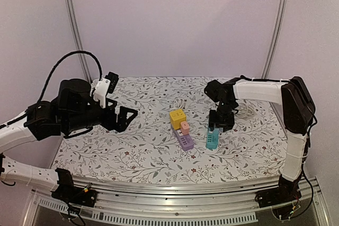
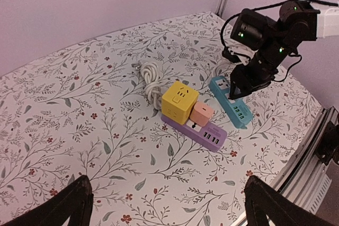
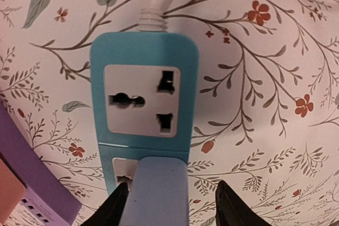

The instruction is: Insert the plug

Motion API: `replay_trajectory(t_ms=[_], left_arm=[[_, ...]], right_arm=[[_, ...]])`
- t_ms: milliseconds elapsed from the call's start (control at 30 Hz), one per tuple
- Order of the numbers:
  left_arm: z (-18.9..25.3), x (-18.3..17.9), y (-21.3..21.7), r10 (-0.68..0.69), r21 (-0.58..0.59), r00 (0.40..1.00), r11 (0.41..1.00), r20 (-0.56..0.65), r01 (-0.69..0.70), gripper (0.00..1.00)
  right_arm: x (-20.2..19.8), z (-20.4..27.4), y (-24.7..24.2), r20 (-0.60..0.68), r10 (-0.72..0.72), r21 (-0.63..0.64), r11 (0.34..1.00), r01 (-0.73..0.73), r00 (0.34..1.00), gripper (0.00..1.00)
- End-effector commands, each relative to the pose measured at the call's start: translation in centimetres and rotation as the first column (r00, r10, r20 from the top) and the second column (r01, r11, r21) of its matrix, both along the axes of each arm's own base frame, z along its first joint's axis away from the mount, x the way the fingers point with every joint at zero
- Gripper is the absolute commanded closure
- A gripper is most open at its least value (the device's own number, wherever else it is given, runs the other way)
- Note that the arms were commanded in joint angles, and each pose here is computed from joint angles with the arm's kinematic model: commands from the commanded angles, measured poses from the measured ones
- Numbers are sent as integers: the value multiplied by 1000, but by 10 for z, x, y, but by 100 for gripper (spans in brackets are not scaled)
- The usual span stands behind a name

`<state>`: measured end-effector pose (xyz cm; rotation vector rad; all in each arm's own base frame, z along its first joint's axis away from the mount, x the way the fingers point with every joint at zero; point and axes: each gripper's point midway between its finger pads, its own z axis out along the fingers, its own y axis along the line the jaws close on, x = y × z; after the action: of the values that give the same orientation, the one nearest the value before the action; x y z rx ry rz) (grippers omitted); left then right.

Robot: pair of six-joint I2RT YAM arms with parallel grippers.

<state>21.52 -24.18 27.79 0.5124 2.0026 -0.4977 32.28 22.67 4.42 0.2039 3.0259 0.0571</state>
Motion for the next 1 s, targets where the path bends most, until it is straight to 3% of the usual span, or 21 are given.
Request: replay_trajectory(t_ms=[0, 300, 567, 833, 967], left_arm=[[7, -3, 2, -12, -2, 1000, 1000, 22, 12, 1], [9, -6, 6, -22, -6, 999, 1000, 29, 22, 1], [11, -9, 8, -38, 1, 999, 999, 38, 38, 1], [18, -8, 9, -44, 21, 997, 999, 56, 43, 1], [25, -7, 11, -40, 39, 996, 999, 75, 37, 1]], right_arm=[[-12, -5, -19, -71, -20, -94, 995, 13, 997, 36], [14, 48, -4, 40, -24, -33, 999, 25, 999, 14], [21, 103, -3, 138, -59, 25, 998, 56, 989, 1], [19, 164, -7, 266, -82, 116, 992, 52, 960, 1], [21, 217, -9, 408, -93, 199, 980, 10, 908, 1]])
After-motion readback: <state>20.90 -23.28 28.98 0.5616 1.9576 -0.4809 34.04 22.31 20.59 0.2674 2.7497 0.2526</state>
